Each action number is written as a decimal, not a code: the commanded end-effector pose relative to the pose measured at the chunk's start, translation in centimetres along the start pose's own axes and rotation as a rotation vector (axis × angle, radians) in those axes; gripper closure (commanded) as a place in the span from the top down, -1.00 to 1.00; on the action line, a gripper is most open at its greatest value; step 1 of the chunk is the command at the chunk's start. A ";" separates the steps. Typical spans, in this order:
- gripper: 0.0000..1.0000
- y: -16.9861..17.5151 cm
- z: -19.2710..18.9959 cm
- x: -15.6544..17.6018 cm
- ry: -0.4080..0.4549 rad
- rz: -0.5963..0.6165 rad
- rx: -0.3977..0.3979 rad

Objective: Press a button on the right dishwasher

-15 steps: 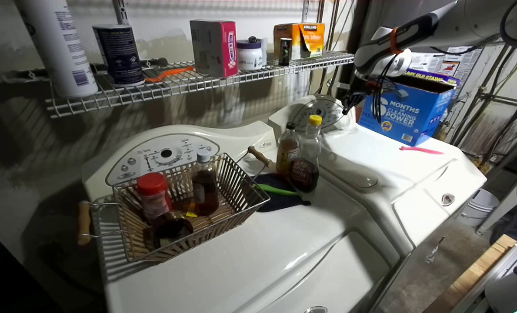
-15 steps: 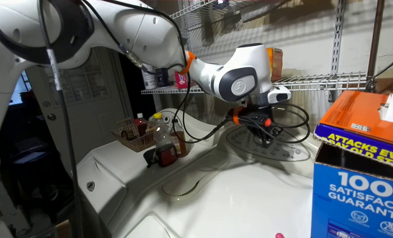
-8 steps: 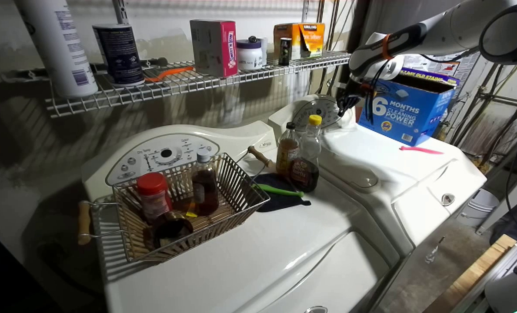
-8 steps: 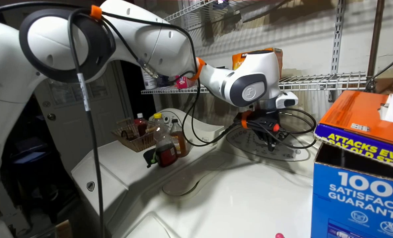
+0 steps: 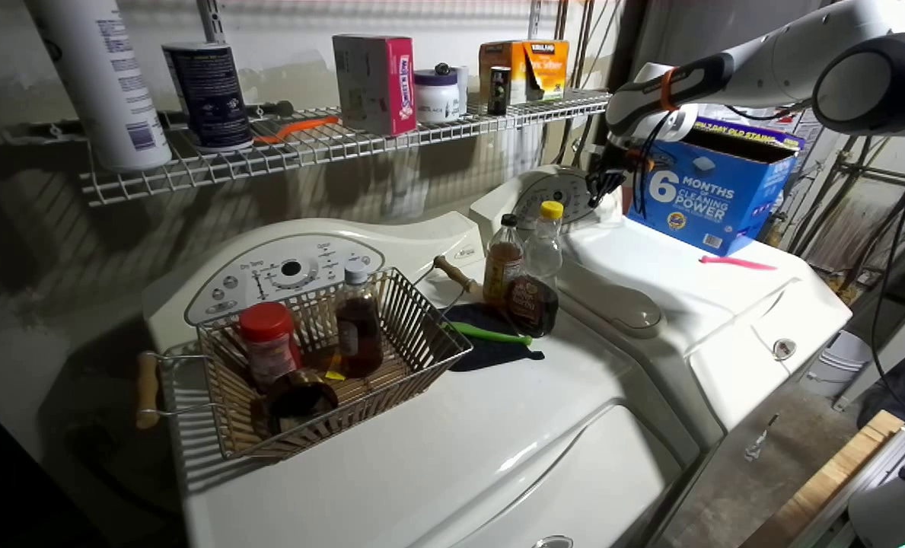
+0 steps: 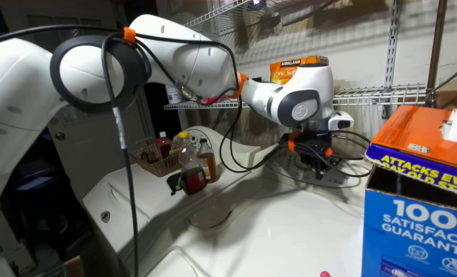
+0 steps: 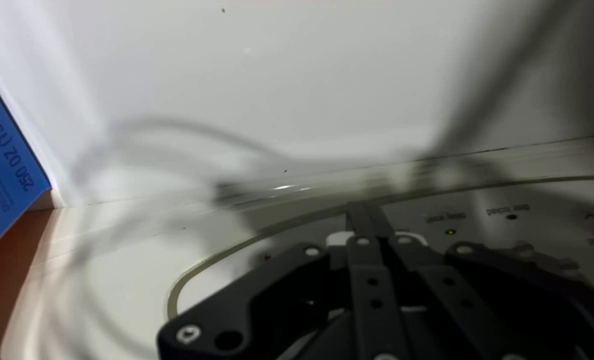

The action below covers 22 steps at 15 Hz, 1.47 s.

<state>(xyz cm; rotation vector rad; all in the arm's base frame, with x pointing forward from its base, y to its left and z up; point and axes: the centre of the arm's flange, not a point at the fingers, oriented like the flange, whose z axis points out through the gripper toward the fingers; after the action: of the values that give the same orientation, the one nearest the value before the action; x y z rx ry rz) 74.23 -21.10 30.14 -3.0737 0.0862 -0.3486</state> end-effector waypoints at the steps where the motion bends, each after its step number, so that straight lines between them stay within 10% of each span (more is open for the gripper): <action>1: -1.00 0.7 1.5 2.5 -0.010 0.017 0.026; 22: -1.00 2.9 2.6 3.6 -0.010 0.069 -0.002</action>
<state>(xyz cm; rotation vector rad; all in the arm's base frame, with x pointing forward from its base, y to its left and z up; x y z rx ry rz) 76.54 -23.18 28.26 -3.0738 0.1613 -0.3504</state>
